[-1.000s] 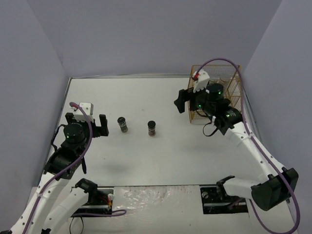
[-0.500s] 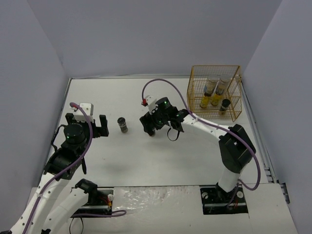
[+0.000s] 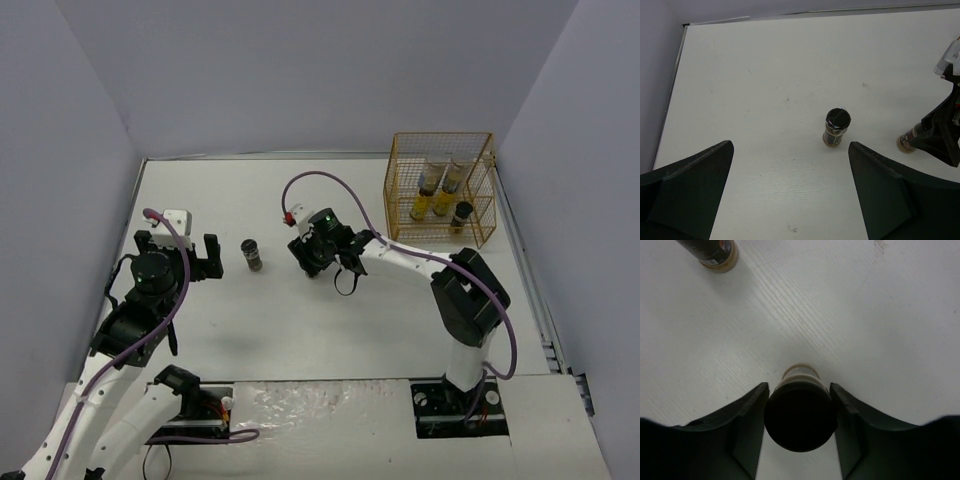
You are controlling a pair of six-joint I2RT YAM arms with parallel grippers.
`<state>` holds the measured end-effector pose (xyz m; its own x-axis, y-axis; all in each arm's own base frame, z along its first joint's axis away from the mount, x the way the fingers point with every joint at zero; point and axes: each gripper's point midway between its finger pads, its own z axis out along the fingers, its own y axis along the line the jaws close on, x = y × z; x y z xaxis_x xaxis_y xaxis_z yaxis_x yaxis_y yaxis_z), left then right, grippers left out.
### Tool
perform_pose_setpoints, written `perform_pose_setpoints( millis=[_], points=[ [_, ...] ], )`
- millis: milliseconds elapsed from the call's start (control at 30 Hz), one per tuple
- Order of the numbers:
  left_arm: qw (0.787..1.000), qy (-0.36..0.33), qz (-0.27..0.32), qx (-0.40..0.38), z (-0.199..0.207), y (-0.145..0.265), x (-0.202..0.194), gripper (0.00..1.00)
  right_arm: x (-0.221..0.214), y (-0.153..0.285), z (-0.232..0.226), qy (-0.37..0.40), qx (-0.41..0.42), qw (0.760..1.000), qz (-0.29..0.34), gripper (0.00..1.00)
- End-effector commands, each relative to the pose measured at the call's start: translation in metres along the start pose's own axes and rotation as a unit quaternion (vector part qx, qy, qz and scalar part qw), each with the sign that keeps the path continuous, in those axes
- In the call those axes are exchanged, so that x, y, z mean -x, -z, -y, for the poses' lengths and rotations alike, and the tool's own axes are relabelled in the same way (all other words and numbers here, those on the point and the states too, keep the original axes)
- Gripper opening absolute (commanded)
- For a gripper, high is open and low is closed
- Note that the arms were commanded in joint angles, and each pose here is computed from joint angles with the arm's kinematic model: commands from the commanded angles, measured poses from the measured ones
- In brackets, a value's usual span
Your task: Organize the condiment bottles
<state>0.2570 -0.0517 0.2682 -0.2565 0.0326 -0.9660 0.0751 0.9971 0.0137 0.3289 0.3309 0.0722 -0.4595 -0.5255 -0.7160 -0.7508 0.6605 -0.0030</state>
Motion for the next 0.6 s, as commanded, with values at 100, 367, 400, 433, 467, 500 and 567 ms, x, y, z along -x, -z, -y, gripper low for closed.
perform_pose_setpoints(
  millis=[100, 367, 400, 433, 467, 500, 567],
  points=[
    [0.999, 0.011, 0.036, -0.003, 0.001, 0.004, 0.027, 0.97, 0.042, 0.049, 0.022, -0.005, -0.062, 0.995, 0.074, 0.28],
    [0.999, 0.012, 0.037, -0.005, 0.002, 0.004, 0.027, 0.97, 0.077, 0.157, 0.088, -0.075, -0.186, 0.969, 0.143, 0.21],
    [0.999, 0.013, 0.038, -0.005, 0.002, 0.004, 0.027, 0.97, 0.078, 0.175, 0.102, -0.091, -0.206, 0.962, 0.151, 0.2],
    [0.999, 0.013, 0.038, -0.005, 0.002, 0.004, 0.027, 0.97, 0.078, 0.189, 0.116, -0.104, -0.227, 0.955, 0.158, 0.19],
    [0.999, 0.013, 0.038, -0.005, 0.002, 0.004, 0.028, 0.97, 0.076, 0.202, 0.128, -0.119, -0.247, 0.948, 0.164, 0.18],
    [0.999, 0.013, 0.038, -0.005, 0.002, 0.004, 0.028, 0.97, 0.073, 0.215, 0.14, -0.134, -0.266, 0.939, 0.171, 0.18],
    [0.999, 0.013, 0.039, -0.006, 0.002, 0.005, 0.028, 0.97, 0.061, 0.233, 0.168, -0.164, -0.299, 0.924, 0.172, 0.16]
  ],
)
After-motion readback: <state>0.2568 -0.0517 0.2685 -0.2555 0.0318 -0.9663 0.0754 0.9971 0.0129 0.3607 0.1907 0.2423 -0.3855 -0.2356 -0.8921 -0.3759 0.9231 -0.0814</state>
